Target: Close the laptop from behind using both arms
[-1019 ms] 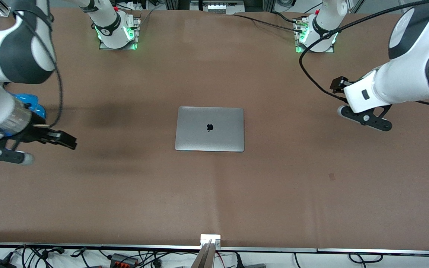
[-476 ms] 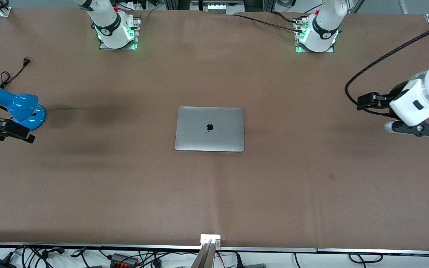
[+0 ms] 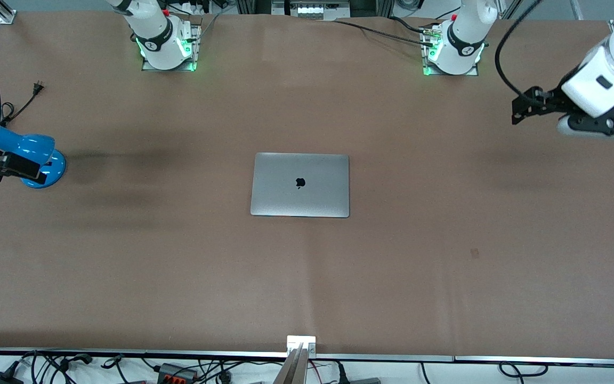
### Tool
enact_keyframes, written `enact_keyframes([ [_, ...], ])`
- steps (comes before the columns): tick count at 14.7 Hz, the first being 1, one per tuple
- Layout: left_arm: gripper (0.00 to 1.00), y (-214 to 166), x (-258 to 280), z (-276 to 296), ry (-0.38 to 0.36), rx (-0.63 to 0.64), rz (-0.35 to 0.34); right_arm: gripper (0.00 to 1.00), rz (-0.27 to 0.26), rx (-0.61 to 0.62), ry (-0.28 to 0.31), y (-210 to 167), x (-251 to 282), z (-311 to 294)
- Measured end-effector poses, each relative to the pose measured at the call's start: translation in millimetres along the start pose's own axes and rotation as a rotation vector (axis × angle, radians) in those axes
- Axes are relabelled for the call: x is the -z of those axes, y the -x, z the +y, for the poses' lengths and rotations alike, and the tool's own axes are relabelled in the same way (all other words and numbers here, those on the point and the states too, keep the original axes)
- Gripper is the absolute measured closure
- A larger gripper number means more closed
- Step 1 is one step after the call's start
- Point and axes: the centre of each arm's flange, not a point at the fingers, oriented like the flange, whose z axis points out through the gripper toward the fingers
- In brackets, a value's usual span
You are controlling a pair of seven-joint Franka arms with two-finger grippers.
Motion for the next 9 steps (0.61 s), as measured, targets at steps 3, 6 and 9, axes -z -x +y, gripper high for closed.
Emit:
enact_keyframes([
  [3, 0.0, 2, -6, -1, 0.0, 0.007, 0.002, 0.0, -0.015, 0.003, 0.028, 24, -2, 5],
  [6, 0.0, -3, -13, -4, 0.001, 0.015, -0.006, 0.0, 0.012, 0.01, 0.031, 45, -8, 4],
  [9, 0.0, -9, -15, -9, 0.003, 0.026, 0.001, 0.0, 0.024, 0.014, 0.029, 64, -14, 4],
])
